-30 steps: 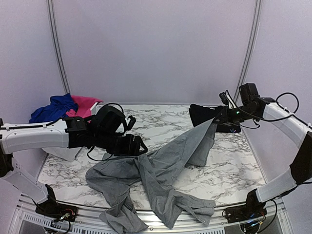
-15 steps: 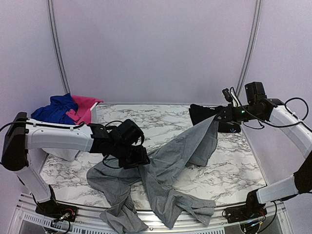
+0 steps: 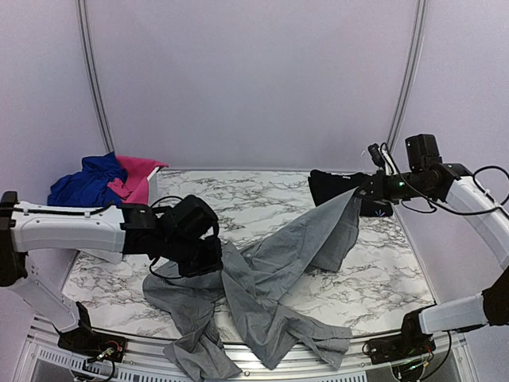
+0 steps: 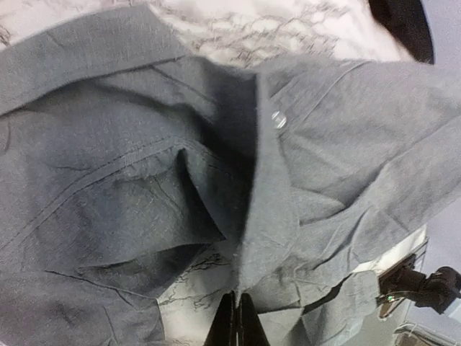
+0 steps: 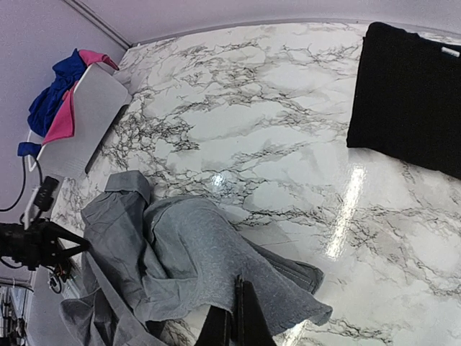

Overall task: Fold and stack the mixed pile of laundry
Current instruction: Flatten out the crumpled shirt at the center of the board.

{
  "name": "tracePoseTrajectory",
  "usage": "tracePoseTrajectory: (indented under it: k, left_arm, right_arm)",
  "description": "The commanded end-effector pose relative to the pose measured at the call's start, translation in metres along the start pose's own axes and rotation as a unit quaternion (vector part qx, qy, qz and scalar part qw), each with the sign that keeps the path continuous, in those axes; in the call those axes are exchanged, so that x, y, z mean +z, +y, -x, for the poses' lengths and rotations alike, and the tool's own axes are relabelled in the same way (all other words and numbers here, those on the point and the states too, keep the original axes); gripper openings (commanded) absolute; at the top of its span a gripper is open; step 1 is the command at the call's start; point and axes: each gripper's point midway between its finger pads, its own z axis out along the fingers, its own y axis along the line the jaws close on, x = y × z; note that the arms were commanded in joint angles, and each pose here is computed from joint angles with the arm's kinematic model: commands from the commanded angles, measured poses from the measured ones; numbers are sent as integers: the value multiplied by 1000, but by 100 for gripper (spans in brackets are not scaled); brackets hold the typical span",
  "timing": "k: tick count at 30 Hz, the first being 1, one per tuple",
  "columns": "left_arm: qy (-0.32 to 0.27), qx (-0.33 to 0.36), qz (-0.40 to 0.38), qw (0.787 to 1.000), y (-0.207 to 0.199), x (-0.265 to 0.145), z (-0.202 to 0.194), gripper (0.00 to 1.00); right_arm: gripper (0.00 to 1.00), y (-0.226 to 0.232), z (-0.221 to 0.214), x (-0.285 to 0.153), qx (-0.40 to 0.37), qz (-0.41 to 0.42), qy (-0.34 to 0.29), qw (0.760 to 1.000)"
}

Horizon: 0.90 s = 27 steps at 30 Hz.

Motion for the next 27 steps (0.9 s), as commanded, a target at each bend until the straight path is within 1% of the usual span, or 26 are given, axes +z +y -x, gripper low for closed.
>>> tracePoseTrajectory:
  k: [1, 4, 6, 9, 11, 14, 16, 20, 24, 27]
  left_arm:
    - [-121, -6, -47, 992, -14, -69, 54, 0]
    - [-211, -9, -69, 975, -19, -125, 98, 0]
    - [-251, -22, -77, 965, -15, -154, 120, 0]
    - [-307, -12, -86, 948, -15, -196, 147, 0]
    - [-349, -1, -91, 933, -19, -231, 165, 0]
    - [-406, -4, -99, 908, -19, -279, 187, 0]
    - [-441, 15, -99, 892, -24, -308, 197, 0]
    - [-463, 76, -121, 875, -52, -344, 205, 0]
    - [-470, 122, -164, 859, -79, -376, 202, 0]
    - [-486, 145, -206, 837, -92, -413, 194, 0]
  right_arm:
    - [0, -8, 16, -22, -18, -51, -34, 998]
    - [0, -19, 36, -41, -13, -80, -66, 994]
    - [0, -20, 50, -49, -16, -89, -83, 992]
    - [0, -18, 76, -67, -28, -112, -115, 987]
    - [0, -15, 98, -84, -38, -128, -144, 981]
    - [0, -2, 129, -108, -52, -137, -181, 972]
    - [0, -1, 150, -130, -54, -153, -215, 963]
    - [0, 36, 173, -156, -77, -111, -255, 957]
    - [0, 79, 177, -188, -122, -66, -290, 947]
    - [0, 113, 173, -218, -160, -45, -319, 933]
